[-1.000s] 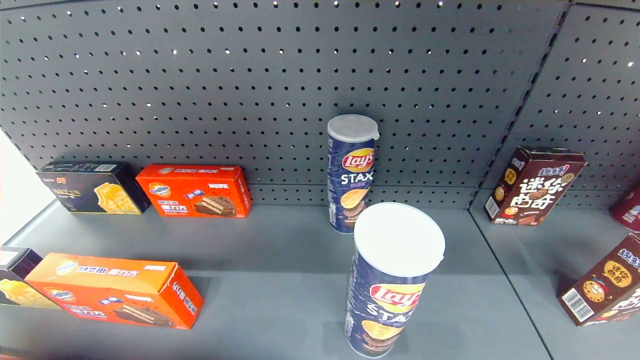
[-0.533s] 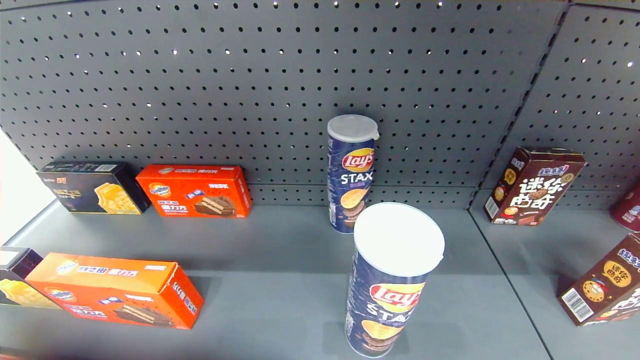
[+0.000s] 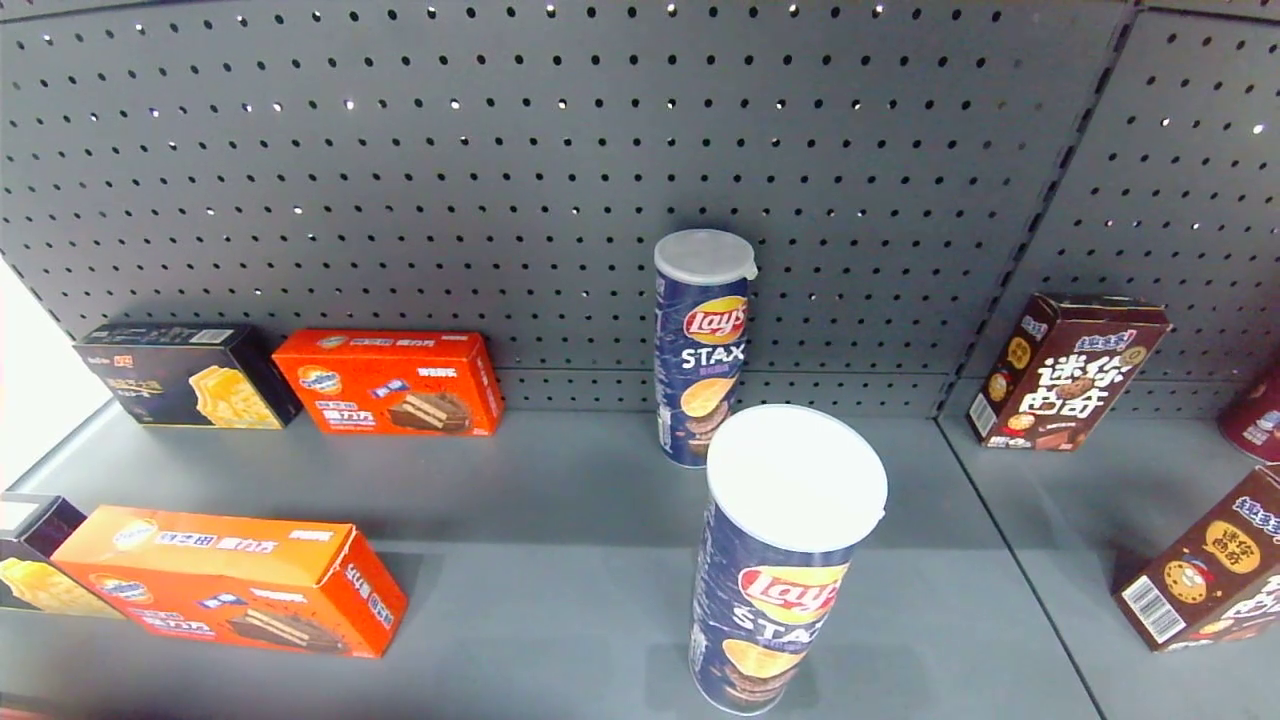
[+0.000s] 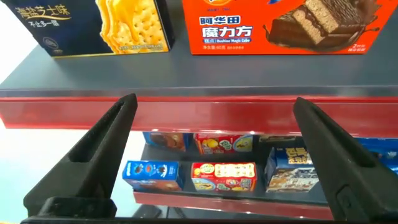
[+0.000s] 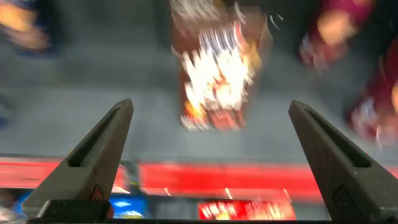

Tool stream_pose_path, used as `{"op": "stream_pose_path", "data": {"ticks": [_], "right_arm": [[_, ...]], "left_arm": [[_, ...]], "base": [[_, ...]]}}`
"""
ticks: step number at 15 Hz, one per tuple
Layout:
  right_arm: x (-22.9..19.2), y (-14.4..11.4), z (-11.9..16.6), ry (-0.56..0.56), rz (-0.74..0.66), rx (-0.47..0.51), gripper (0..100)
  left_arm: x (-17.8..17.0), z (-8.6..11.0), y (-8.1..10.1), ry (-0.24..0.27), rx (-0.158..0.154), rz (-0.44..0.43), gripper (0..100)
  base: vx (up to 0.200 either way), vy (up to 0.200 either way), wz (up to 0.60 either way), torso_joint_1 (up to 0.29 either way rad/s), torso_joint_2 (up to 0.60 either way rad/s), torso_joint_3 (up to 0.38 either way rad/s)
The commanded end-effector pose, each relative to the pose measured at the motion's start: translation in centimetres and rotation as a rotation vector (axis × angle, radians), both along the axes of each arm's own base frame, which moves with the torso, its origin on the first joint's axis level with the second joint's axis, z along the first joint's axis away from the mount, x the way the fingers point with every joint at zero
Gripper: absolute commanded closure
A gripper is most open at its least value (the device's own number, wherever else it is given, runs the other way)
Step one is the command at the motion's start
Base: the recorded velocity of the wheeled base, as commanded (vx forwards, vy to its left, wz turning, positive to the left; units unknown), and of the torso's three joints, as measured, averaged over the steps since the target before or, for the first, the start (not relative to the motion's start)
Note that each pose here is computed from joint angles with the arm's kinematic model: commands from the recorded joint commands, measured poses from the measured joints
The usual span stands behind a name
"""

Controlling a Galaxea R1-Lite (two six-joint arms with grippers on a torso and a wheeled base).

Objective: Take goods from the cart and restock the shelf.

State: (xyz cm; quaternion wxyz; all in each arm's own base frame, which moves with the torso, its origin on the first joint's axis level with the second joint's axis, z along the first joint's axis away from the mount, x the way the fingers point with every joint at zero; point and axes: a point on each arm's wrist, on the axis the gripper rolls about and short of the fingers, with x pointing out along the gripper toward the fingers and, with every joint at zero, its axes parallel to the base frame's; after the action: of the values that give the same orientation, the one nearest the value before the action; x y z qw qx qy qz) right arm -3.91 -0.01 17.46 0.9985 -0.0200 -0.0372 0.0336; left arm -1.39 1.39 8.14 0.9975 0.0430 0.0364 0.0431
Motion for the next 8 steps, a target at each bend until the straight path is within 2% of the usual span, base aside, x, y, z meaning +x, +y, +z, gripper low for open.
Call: {"op": "stream_pose_path", "data": {"ticks": [1, 3, 8], "right_arm": [[2.4, 0.3, 4.7, 0.045, 0.180, -0.040, 0], [4.7, 0.7, 6.8, 0.053, 0.278, -0.054, 0], [9.5, 1.9, 8.8, 0.093, 0.445, -0.111, 0]], "left_arm": [[0.1, 0.0, 0.0, 0.009, 0.003, -0.006, 0], [0.1, 0.0, 0.0, 0.009, 0.002, -0.004, 0], [0.1, 0.0, 0.0, 0.006, 0.001, -0.003, 0]], "base": [[0.000, 0.000, 0.00, 0.000, 0.00, 0.000], [0.000, 0.000, 0.00, 0.000, 0.00, 0.000], [0.000, 0.000, 0.00, 0.000, 0.00, 0.000]]}}
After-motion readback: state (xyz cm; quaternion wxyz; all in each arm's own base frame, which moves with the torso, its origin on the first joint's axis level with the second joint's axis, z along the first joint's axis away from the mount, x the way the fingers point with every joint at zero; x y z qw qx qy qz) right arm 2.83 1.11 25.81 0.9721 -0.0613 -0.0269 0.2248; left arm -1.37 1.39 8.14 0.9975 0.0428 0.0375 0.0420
